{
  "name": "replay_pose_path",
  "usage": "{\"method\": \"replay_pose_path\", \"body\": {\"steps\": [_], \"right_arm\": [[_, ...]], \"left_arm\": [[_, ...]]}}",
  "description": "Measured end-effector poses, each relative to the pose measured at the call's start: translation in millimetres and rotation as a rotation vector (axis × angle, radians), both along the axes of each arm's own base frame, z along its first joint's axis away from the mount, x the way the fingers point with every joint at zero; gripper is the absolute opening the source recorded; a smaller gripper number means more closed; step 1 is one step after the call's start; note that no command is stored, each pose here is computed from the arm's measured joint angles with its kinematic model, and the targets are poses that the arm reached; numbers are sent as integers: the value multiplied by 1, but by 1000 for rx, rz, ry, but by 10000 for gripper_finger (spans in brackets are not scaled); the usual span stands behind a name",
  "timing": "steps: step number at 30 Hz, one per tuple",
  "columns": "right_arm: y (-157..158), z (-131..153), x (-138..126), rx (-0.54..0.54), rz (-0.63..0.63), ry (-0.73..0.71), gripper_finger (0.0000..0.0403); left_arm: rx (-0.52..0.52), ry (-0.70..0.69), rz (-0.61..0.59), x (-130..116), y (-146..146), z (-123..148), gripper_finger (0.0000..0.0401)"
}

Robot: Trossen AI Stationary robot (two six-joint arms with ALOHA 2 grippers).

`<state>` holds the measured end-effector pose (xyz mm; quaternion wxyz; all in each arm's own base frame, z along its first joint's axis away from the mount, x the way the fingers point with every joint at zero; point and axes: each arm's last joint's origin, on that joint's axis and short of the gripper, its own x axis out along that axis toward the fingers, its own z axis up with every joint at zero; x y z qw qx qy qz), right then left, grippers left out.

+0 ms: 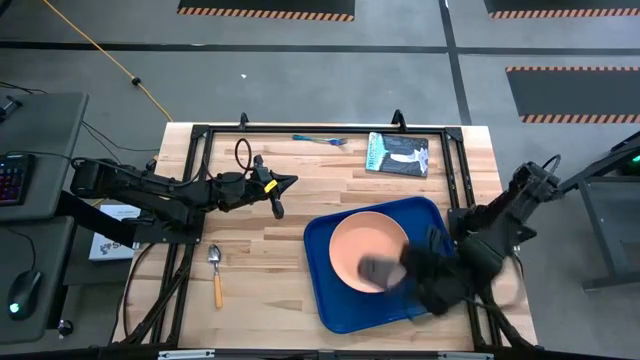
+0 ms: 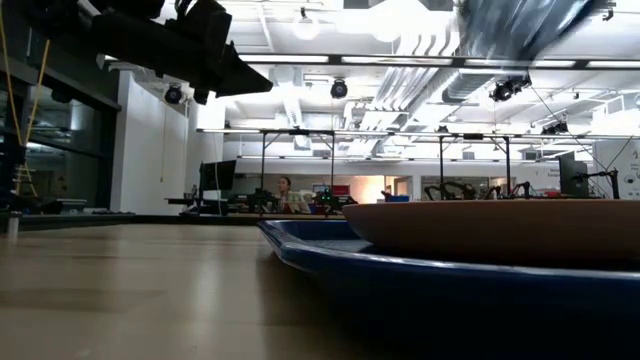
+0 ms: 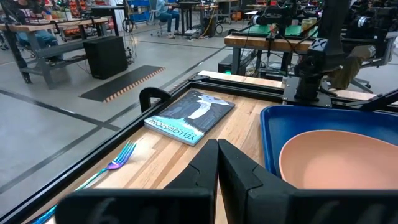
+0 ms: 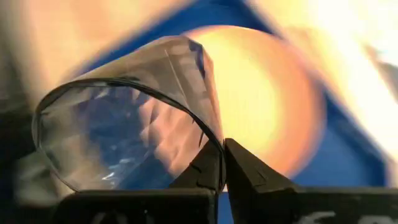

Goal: Pick and place plate/cup/fork/spoon on tray
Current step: Put the blue glass on the blue table tray to the top right of the orange plate

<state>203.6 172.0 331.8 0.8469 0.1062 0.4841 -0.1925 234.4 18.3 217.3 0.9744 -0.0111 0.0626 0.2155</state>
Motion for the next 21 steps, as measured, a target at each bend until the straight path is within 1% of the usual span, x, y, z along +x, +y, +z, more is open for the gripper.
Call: {"method": "replay_pose_path", "body": {"steps": [4,7,9,11,16,18,21], "right_arm": [[-44,-3,5,-100,-195,199,1],[-66,-8,16,-65,-224,234,1],[-80,-10,20,-41,-261,302,1],[-90,-20,24,-35,-260,372,1],[-102,-26,27,-57,-270,404,0],[-106,-22,24,-48,-281,383,0],[-116,-14,17,-14,-331,346,0]], "left_arm": [[0,0,0,0,0,0,1],[0,0,0,0,0,0,1],[0,2,0,0,0,0,1],[0,1,0,0,0,0,1],[-2,1,-1,0,0,0,1],[-2,2,-2,0,0,0,1],[-3,3,-4,0,0,0,1]]}}
